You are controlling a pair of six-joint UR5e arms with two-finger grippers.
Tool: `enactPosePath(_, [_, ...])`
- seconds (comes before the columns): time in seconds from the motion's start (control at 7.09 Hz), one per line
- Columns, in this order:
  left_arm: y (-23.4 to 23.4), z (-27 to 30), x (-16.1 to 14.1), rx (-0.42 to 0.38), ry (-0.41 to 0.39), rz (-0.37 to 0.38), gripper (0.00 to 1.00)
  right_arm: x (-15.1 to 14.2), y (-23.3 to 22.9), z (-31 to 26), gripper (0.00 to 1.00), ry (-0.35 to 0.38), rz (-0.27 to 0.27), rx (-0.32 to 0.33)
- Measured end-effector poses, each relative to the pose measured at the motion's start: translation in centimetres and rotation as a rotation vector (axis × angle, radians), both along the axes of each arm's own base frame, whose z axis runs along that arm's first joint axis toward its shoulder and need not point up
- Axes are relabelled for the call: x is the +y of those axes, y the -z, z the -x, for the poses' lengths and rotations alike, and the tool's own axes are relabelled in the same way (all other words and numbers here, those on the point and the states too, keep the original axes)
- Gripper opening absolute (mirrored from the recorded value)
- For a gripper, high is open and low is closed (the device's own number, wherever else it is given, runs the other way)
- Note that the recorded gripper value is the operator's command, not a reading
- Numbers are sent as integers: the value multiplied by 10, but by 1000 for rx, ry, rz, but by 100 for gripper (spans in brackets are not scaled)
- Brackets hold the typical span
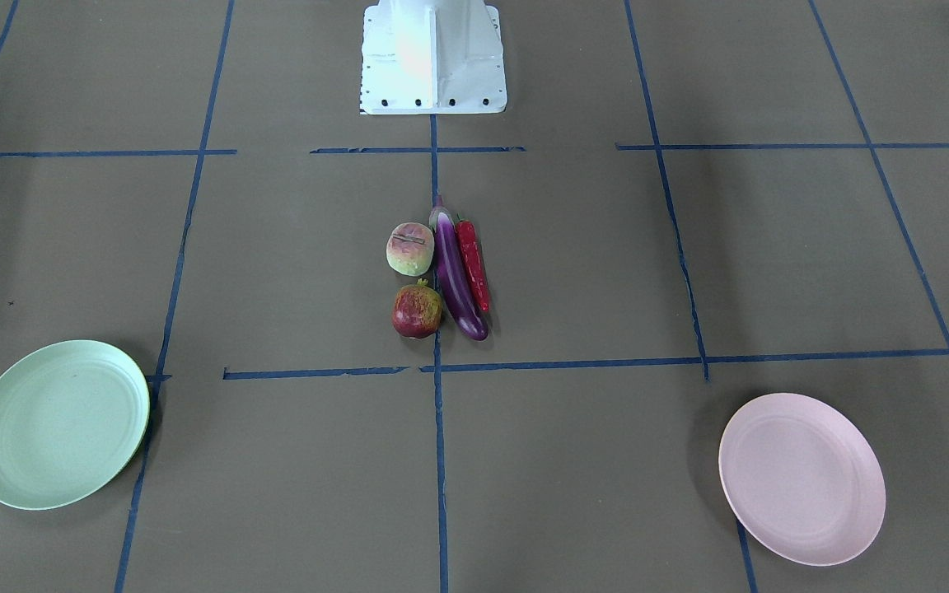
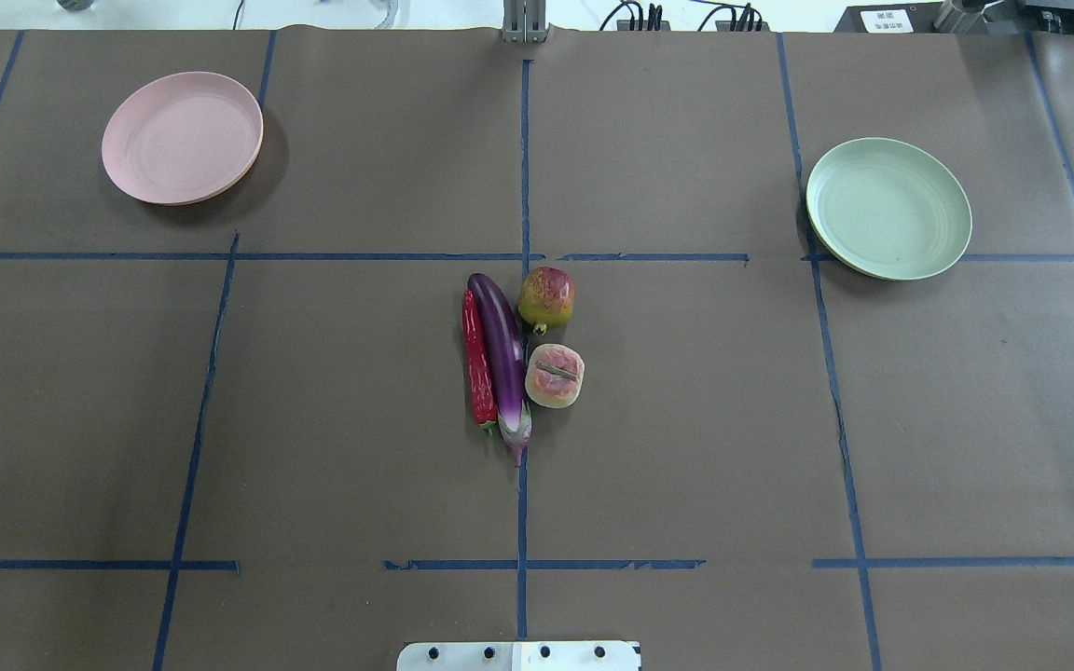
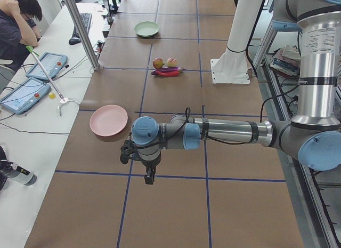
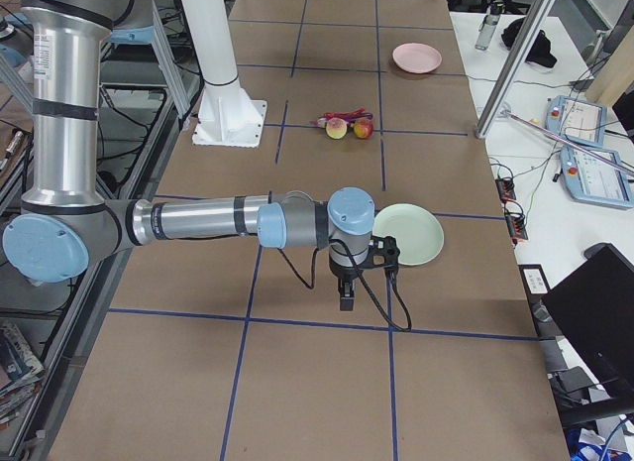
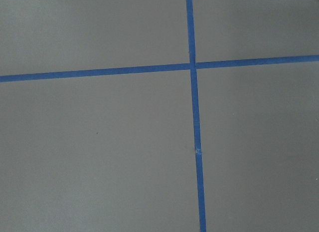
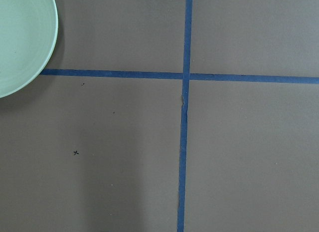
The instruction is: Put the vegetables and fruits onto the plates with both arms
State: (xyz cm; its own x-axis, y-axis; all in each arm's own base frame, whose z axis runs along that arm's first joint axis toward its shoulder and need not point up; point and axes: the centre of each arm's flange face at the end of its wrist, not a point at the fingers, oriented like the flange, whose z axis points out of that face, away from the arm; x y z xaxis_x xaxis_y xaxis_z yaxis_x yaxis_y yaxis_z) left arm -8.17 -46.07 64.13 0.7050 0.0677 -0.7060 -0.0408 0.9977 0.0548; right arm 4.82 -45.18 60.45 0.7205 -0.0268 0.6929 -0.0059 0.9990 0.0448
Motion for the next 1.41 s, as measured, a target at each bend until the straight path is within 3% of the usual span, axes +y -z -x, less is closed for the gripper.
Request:
enactPosePath(0.42, [1, -1, -1, 1, -3, -3, 100, -3, 5, 1, 100, 1, -15, -6])
enactPosePath(0.71, [1, -1, -1, 1, -3, -3, 100, -18, 29, 32, 100, 31, -134, -32])
enactPosePath(0.99, [1, -1, -1, 2, -3, -3, 100, -51, 94, 112, 100, 58, -273, -103])
enactPosePath(1.13, [1, -1, -1, 3, -4, -3, 100, -69, 137, 157, 100, 65, -305, -154])
enactPosePath(1.41, [1, -2, -1, 3, -3, -3, 100, -87, 240, 268, 100, 57, -284, -258])
